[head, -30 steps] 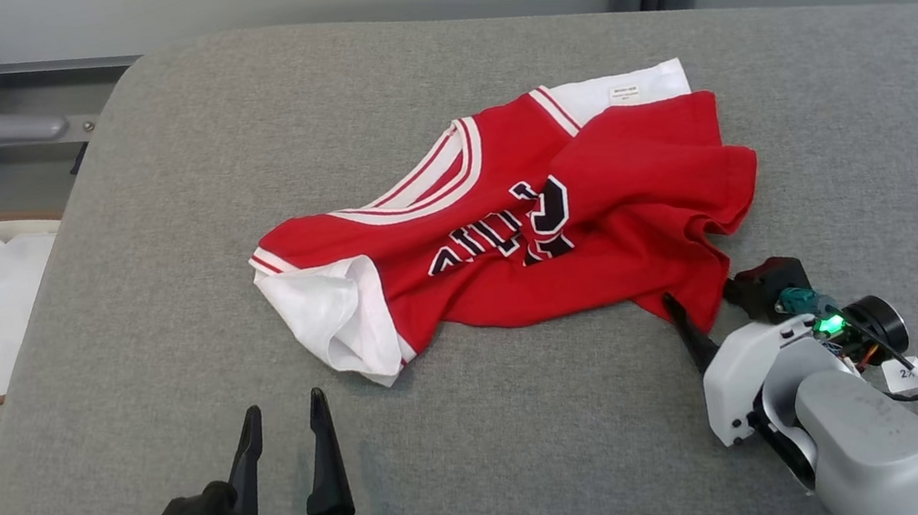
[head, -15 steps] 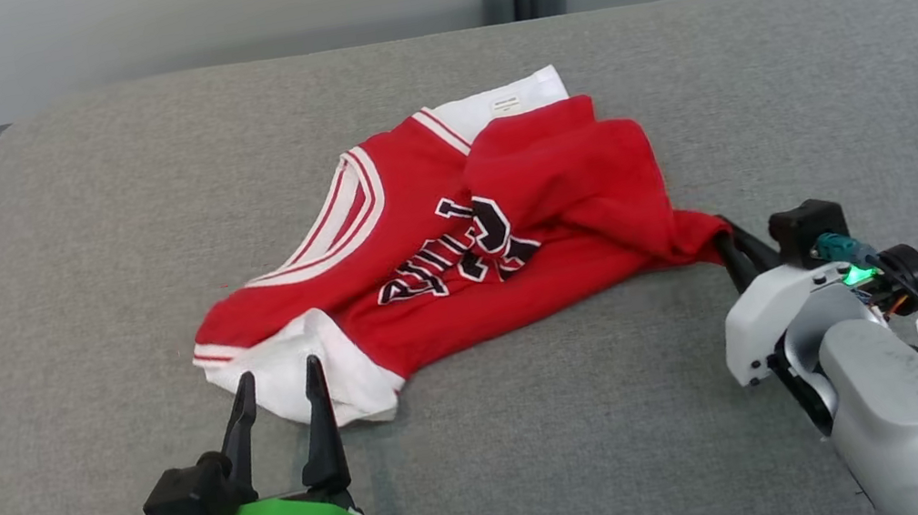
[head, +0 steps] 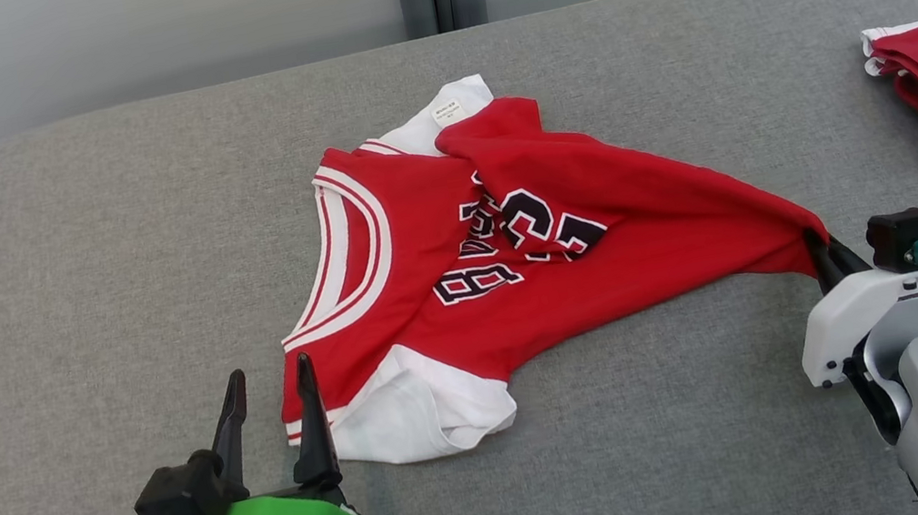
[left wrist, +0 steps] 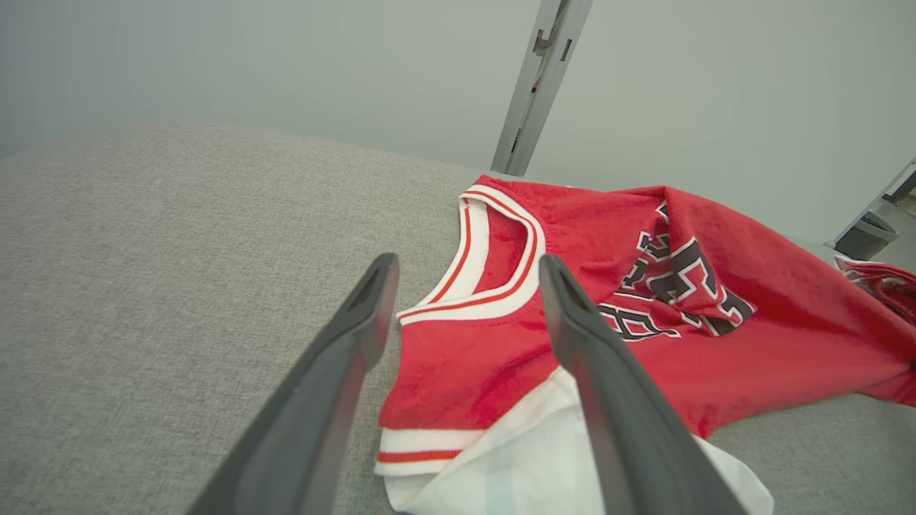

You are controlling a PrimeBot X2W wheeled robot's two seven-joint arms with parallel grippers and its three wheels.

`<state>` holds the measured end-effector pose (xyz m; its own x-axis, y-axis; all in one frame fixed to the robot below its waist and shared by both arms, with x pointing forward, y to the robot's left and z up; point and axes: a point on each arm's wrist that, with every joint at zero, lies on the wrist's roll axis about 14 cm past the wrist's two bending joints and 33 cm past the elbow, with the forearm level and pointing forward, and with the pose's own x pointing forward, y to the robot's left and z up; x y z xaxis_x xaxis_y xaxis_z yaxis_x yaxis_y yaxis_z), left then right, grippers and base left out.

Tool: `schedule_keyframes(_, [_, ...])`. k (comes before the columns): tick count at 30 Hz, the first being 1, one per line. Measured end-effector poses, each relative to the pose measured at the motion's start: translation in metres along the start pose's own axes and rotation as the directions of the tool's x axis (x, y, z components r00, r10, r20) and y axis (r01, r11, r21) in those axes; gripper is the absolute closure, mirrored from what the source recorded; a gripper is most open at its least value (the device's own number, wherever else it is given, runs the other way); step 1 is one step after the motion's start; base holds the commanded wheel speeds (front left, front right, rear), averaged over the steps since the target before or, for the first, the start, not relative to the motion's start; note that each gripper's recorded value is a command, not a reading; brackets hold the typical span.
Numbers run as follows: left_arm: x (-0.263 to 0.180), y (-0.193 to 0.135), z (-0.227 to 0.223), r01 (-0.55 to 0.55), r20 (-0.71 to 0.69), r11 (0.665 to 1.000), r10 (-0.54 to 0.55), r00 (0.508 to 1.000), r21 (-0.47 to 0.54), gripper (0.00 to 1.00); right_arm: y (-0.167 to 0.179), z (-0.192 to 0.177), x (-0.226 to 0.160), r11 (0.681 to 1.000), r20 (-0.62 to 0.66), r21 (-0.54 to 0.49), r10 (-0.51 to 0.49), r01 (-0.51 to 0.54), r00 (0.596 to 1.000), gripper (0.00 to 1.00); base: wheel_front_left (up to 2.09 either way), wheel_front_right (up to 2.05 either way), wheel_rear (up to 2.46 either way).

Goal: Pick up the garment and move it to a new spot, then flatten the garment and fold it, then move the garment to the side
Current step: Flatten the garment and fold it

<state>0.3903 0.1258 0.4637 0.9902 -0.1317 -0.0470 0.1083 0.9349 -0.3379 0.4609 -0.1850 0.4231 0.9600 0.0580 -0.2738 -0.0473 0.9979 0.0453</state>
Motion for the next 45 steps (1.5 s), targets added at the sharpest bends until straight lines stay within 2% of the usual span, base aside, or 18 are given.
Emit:
schedule_keyframes(4, [0.001,0.0,-0.002,0.002,-0.007,1.0,-0.002,1.0,-0.001,0.0,-0.006,0.002,0.0,0.999,0.0,0.025,-0.02,0.02,1.0,1.0,0.0,0.0,0.0])
schedule_keyframes(7, [0.001,0.0,-0.002,0.002,-0.005,1.0,-0.002,1.0,-0.001,0.0,-0.002,0.008,0.002,0.995,0.007,0.095,-0.018,0.017,1.0,1.0,0.0,0.0,0.0])
schedule_keyframes(10, [0.001,0.001,-0.001,-0.001,-0.003,1.0,0.001,1.0,0.0,0.0,-0.012,0.018,0.002,0.995,0.02,0.094,-0.031,0.029,0.999,1.0,0.0,0.0,0.0])
schedule_keyframes(12, [0.001,0.0,-0.001,0.0,-0.004,1.0,0.0,1.0,0.0,0.0,-0.026,0.02,-0.002,0.996,0.025,0.071,-0.054,0.052,0.998,0.15,0.0,0.0,0.0])
schedule_keyframes(13, [0.001,0.0,-0.002,0.0,-0.006,1.0,0.0,1.0,0.0,0.0,-0.032,0.019,-0.004,0.997,0.022,0.043,-0.063,0.062,0.998,0.0,0.0,0.0,0.0])
schedule_keyframes(23, [0.001,-0.003,-0.004,0.012,-0.013,1.0,-0.012,1.0,0.0,0.0,-0.055,0.034,-0.024,0.992,0.117,-0.017,-0.119,0.122,0.986,0.0,0.0,0.0,0.0])
schedule_keyframes(30, [-0.001,-0.01,-0.003,0.033,-0.013,0.999,-0.033,0.999,0.003,0.0,-0.027,0.047,-0.037,0.997,0.197,-0.013,-0.068,0.072,0.978,0.0,0.0,0.0,0.0])
schedule_keyframes(35, [-0.002,-0.013,-0.003,0.04,-0.013,0.999,-0.04,0.999,0.005,0.0,0.008,0.047,-0.04,1.0,0.203,-0.024,0.023,-0.019,0.979,0.0,0.0,0.0,0.0])
schedule_keyframes(39, [-0.003,-0.011,-0.001,0.034,-0.007,0.999,-0.034,0.999,0.006,0.0,0.051,0.042,-0.038,0.989,0.182,-0.053,0.148,-0.14,0.972,0.0,0.0,0.0,0.0])
schedule_keyframes(43, [-0.005,-0.007,0.003,0.021,0.003,1.0,-0.021,1.0,0.006,0.0,0.112,0.033,-0.04,0.948,0.136,-0.077,0.318,-0.31,0.938,0.0,0.0,0.0,0.0])
schedule_keyframes(45, [-0.007,-0.003,0.005,0.01,0.01,1.0,-0.01,1.0,0.007,0.0,0.143,0.022,-0.044,0.913,0.091,-0.091,0.406,-0.398,0.909,0.0,0.0,0.0,0.0])
